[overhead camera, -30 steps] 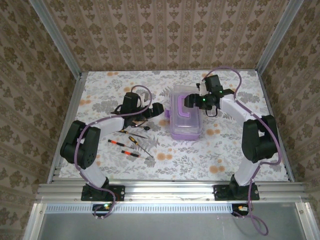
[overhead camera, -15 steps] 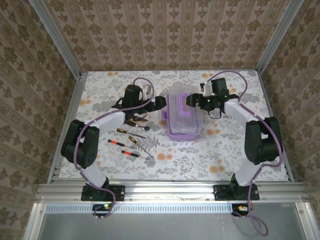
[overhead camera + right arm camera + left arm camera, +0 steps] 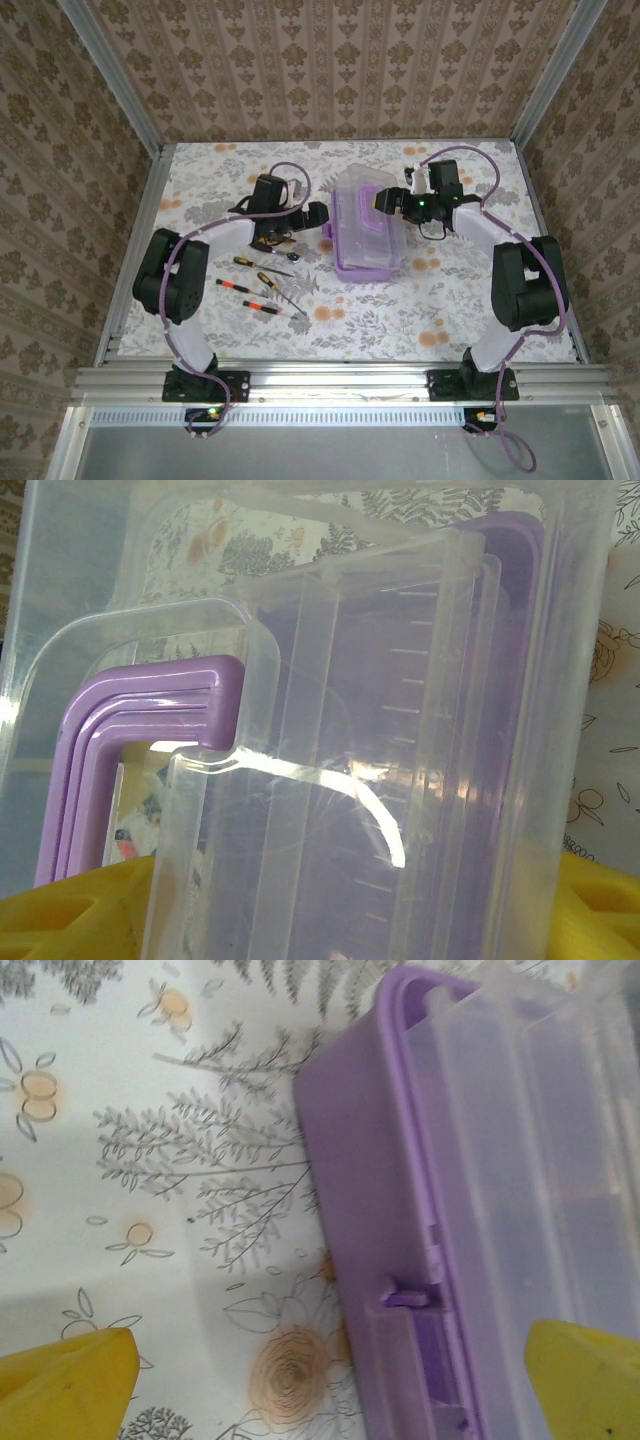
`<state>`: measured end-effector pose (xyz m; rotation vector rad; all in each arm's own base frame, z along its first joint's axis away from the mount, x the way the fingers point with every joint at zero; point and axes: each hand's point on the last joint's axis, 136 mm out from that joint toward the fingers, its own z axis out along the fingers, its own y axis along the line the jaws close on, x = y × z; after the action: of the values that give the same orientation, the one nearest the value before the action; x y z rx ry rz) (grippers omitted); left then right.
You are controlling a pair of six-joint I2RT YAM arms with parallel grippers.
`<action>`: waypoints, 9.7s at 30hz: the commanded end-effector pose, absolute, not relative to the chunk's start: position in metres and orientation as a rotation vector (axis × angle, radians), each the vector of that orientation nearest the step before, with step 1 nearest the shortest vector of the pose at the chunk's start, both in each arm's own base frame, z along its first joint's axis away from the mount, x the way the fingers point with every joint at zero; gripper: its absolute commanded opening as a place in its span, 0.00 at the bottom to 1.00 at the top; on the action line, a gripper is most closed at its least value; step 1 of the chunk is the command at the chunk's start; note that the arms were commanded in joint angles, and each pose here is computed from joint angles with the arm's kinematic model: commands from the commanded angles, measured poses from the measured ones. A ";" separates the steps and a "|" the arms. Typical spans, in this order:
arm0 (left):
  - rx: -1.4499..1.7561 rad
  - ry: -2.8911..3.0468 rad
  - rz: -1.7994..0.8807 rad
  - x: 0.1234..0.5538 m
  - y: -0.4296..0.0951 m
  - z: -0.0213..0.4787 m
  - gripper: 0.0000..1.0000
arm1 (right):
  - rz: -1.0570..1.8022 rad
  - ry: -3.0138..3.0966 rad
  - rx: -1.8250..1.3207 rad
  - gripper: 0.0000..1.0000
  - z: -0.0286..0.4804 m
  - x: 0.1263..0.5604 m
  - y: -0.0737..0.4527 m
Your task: Pack the tool kit
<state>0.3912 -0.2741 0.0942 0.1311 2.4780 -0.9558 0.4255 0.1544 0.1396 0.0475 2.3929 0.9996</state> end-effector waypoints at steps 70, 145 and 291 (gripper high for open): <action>0.182 2.606 -0.985 0.391 -0.299 0.041 1.00 | 1.287 2.147 0.168 0.76 0.178 0.420 0.115; 0.561 2.116 -1.393 0.396 -0.445 0.273 1.00 | 1.103 2.176 0.066 1.00 0.214 0.413 0.097; 0.322 2.232 -1.263 0.400 -0.344 0.199 1.00 | 1.262 2.295 -0.040 0.48 0.164 0.431 0.184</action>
<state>0.4081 -0.3563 0.2195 0.3613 2.1489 -1.2876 0.4340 0.1725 0.1455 0.0125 2.3535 1.1553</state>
